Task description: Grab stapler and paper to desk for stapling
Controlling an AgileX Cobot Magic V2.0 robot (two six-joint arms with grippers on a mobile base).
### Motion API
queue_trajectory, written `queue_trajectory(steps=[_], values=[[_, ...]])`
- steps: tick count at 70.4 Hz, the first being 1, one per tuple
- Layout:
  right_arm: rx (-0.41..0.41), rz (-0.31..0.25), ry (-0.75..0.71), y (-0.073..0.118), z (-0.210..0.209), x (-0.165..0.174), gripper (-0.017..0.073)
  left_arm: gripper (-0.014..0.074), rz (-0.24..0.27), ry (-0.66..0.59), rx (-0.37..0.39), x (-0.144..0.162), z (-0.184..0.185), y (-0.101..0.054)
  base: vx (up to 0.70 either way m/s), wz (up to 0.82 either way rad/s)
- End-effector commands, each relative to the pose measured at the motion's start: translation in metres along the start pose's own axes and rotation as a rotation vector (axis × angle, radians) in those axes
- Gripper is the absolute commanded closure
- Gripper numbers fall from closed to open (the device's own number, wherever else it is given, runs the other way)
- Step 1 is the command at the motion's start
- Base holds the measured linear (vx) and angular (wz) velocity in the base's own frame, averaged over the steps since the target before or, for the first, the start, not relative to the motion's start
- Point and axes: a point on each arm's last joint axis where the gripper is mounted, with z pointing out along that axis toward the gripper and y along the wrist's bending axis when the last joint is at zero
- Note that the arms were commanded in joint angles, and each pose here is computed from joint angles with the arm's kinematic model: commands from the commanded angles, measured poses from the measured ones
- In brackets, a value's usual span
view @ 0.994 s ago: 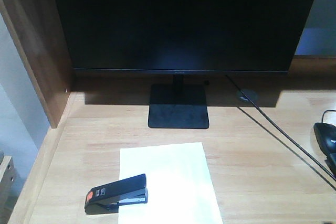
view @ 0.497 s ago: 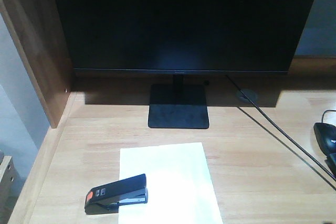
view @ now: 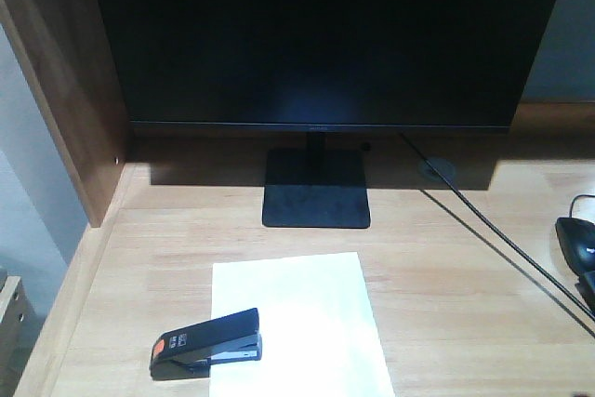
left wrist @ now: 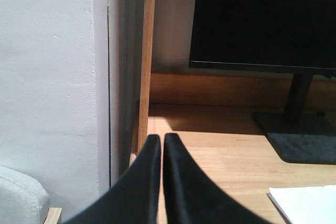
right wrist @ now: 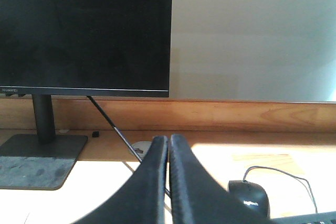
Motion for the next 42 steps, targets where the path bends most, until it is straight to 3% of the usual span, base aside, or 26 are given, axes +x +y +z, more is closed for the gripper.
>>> queue_trajectory(steps=[1,42], values=[[0.012,-0.011,-0.075,-0.0008,-0.0009,-0.0057,0.0569,0.0600,-0.011,-0.079,0.002,-0.0041,-0.0007,0.0001,0.00,0.00],[0.012,-0.011,-0.075,-0.0008,-0.0009,-0.0057,0.0569,0.0600,-0.011,-0.079,0.002,-0.0041,-0.0007,0.0001,0.00,0.00]])
